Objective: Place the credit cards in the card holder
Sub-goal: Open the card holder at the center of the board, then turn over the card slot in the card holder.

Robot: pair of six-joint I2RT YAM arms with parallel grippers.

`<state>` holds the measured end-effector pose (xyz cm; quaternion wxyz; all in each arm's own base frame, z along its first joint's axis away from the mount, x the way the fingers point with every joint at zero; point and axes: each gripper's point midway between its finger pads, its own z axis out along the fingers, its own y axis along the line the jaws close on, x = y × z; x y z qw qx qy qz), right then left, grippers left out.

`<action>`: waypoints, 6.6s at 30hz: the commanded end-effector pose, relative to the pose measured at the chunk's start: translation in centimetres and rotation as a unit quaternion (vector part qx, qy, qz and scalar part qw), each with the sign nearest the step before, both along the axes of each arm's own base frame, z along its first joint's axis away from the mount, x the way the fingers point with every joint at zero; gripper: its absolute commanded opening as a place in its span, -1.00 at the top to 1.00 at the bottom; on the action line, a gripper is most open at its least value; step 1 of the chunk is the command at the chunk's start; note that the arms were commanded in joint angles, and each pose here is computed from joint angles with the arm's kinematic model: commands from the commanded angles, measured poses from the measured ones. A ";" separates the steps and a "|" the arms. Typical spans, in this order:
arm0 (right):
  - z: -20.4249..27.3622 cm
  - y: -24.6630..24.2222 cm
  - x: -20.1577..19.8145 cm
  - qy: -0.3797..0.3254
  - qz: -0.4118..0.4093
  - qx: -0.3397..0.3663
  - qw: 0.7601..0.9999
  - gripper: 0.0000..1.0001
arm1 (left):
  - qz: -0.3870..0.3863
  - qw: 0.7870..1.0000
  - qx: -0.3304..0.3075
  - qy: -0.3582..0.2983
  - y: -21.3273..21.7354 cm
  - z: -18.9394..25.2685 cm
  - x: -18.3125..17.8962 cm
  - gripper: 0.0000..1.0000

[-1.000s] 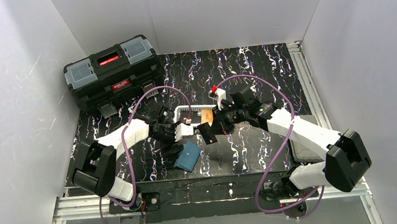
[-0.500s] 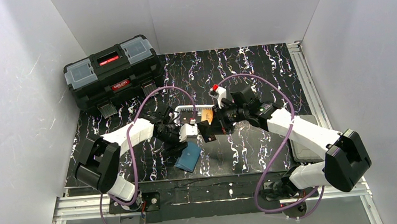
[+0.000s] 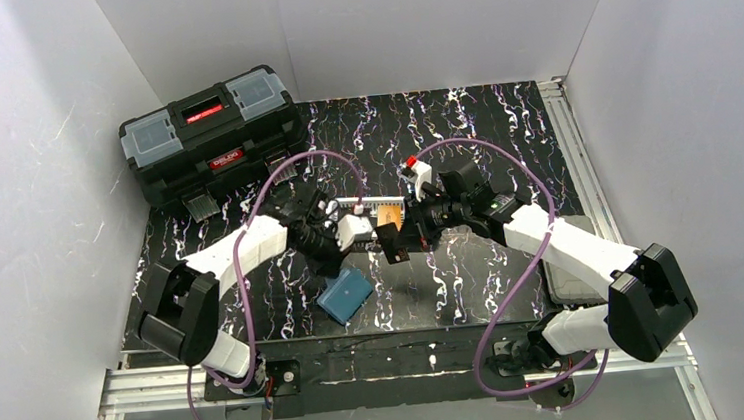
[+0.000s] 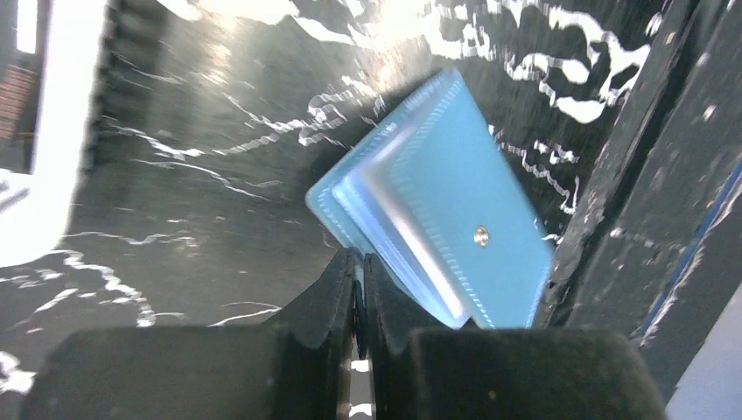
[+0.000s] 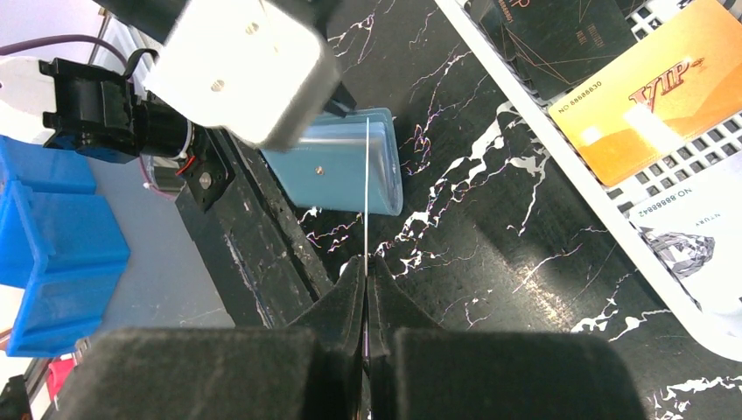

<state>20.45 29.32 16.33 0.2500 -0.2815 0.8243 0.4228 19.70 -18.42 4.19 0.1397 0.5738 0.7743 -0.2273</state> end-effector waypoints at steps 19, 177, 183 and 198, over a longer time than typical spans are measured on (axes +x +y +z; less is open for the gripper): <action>3.5 -0.7 0.6 -0.039 -0.034 0.054 0.997 0.97 | 0.214 0.969 -0.106 0.061 -5.4 12.7 2.6 1.00; -7.8 6.6 -4.7 0.251 0.151 -0.095 0.951 0.97 | 0.500 0.780 -0.220 0.306 1.0 6.1 2.0 0.32; -6.6 7.2 -4.1 0.236 0.155 -0.087 0.955 0.97 | 0.481 0.780 -0.236 0.324 0.4 6.5 1.6 0.15; -6.8 7.7 -3.6 0.237 0.158 -0.087 0.955 0.97 | 0.437 0.792 -0.252 0.344 -0.8 7.6 0.5 0.11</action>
